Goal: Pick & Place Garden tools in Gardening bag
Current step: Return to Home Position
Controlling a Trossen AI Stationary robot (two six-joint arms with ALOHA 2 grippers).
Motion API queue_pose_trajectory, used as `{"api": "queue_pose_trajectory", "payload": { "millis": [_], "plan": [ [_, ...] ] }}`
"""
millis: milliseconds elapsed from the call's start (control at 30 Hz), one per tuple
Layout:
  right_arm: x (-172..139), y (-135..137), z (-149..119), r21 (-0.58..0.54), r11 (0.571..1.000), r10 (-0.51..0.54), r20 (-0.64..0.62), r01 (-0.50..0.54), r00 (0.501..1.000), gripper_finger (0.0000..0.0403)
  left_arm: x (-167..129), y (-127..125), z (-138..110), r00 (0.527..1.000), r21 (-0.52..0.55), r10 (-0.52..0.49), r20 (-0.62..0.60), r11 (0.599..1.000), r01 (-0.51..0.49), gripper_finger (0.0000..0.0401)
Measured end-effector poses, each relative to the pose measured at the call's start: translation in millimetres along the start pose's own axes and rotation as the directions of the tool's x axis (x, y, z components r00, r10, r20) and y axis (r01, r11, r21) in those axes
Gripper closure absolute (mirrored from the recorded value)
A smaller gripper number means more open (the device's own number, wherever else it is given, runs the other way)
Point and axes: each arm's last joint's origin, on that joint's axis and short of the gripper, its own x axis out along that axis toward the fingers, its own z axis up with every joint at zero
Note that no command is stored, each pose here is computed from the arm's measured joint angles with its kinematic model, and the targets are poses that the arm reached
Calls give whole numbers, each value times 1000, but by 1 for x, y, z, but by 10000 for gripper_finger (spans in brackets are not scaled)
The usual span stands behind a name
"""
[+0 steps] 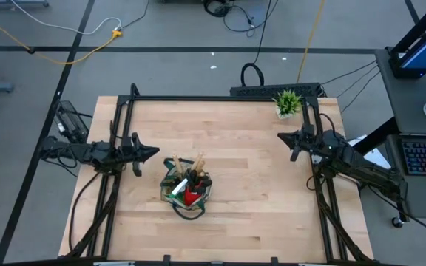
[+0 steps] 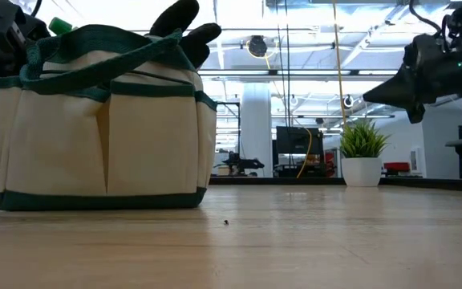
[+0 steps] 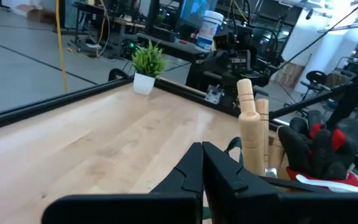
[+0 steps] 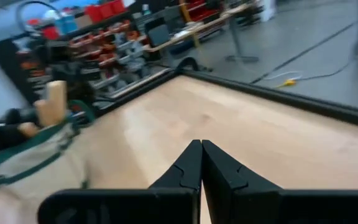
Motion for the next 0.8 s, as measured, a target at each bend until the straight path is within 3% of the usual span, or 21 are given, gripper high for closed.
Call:
{"api": "queue_pose_trajectory", "payload": {
  "millis": [133, 333, 600, 800],
  "plan": [
    [0, 0, 0, -49, 999, -11, 3, 11, 1000, 403, 0, 0, 0, 1000, 13, -21, -8, 1000, 21, 389],
    [-8, 3, 5, -28, 1000, 2, -102, -5, 995, 403, 0, -1, -1, 998, -9, -59, -22, 998, 59, 397],
    [-4, -4, -2, -149, 982, -125, -74, 113, 989, 403, 0, -2, -1, 997, 24, -66, -26, 997, 67, 379],
    [-4, -2, 2, -190, 977, -108, -30, 101, 994, 403, 0, -2, -1, 997, 27, -66, -26, 997, 67, 378]
  ]
}}
